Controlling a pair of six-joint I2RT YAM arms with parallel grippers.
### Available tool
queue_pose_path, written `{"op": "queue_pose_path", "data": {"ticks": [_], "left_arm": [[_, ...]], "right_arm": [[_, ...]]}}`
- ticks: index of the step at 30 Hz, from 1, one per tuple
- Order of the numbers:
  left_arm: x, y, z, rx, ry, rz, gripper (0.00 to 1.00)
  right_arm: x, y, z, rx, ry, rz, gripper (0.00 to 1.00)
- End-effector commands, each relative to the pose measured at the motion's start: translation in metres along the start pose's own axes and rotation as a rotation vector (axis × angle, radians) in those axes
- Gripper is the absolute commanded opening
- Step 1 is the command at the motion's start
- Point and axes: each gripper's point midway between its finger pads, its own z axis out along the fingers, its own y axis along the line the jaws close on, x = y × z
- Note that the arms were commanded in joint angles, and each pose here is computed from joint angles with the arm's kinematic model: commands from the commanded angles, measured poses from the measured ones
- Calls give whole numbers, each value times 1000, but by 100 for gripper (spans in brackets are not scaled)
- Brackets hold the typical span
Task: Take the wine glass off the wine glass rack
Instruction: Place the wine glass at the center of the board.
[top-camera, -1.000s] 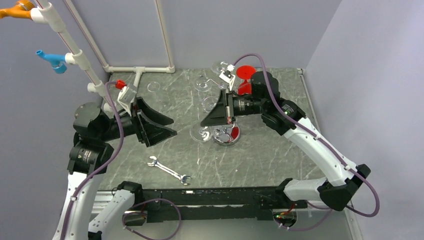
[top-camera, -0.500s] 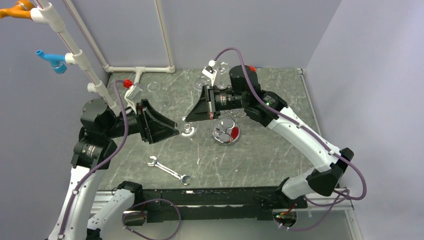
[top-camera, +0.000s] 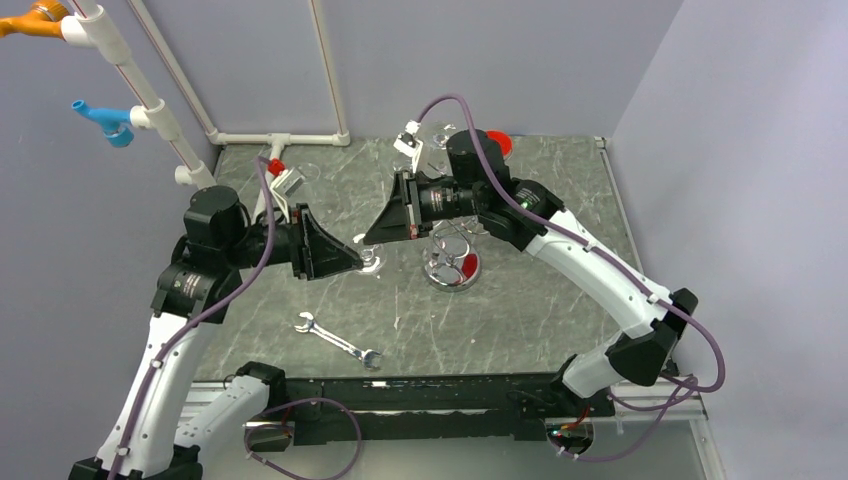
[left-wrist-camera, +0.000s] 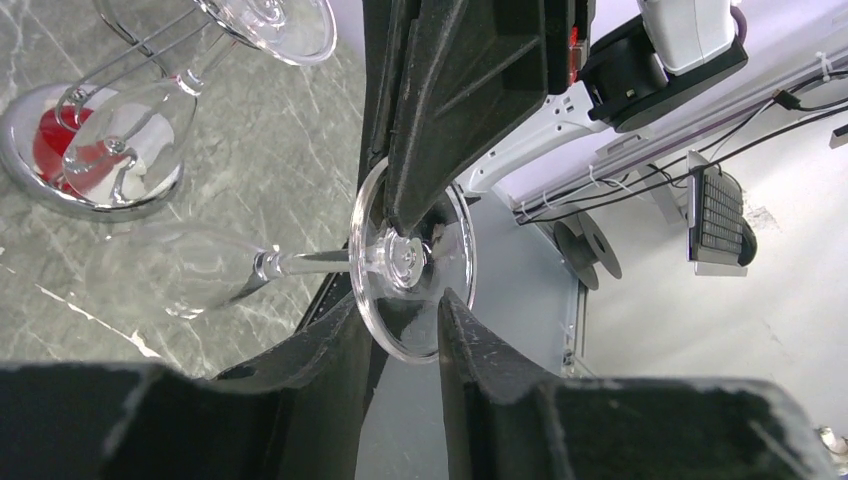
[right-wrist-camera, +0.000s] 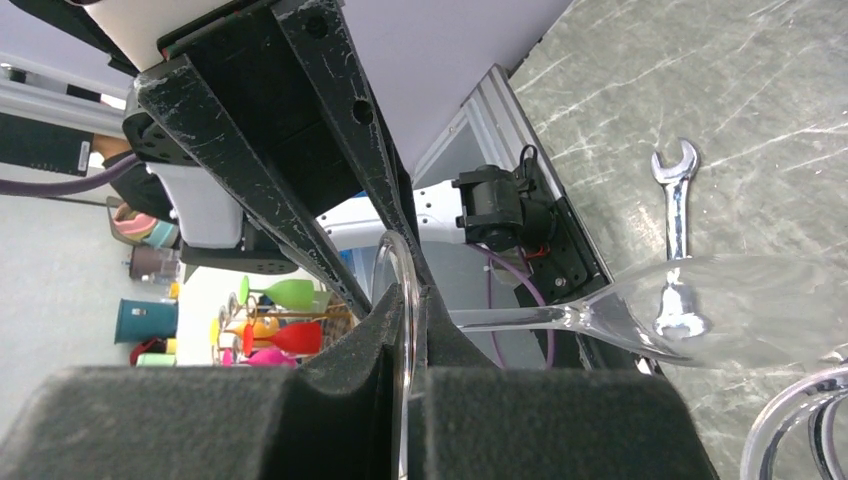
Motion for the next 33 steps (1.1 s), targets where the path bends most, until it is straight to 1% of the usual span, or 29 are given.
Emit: {"op": "queue_pose_path", "data": {"ticks": [1, 7, 11, 16, 19, 27, 30, 33], "left_arm": [[-7, -14, -2, 22, 2, 38, 34], [0, -18, -1, 38, 34, 47, 33], [2, -18, -1, 40, 32, 57, 29], [2, -11, 0, 4, 37, 49, 20], [0, -12, 0, 5, 27, 58, 18], [0, -13, 1, 28, 29, 47, 27], [1, -13, 2, 33, 32, 41, 34], [0, -13, 3, 41, 29, 41, 34]], "right_arm": [[-12, 22, -2, -50, -32, -70, 0], [-14, 18, 1, -45, -40, -75, 0], [-13, 18, 5, -52, -28, -67, 0], [-11, 26, 6, -98, -38, -87, 0], [-9, 30, 5, -123, -48, -103, 0], [-7, 37, 6, -147, -57, -132, 0], [-6, 39, 7, -157, -58, -139, 0], [-4, 39, 10, -161, -50, -143, 0]]}}
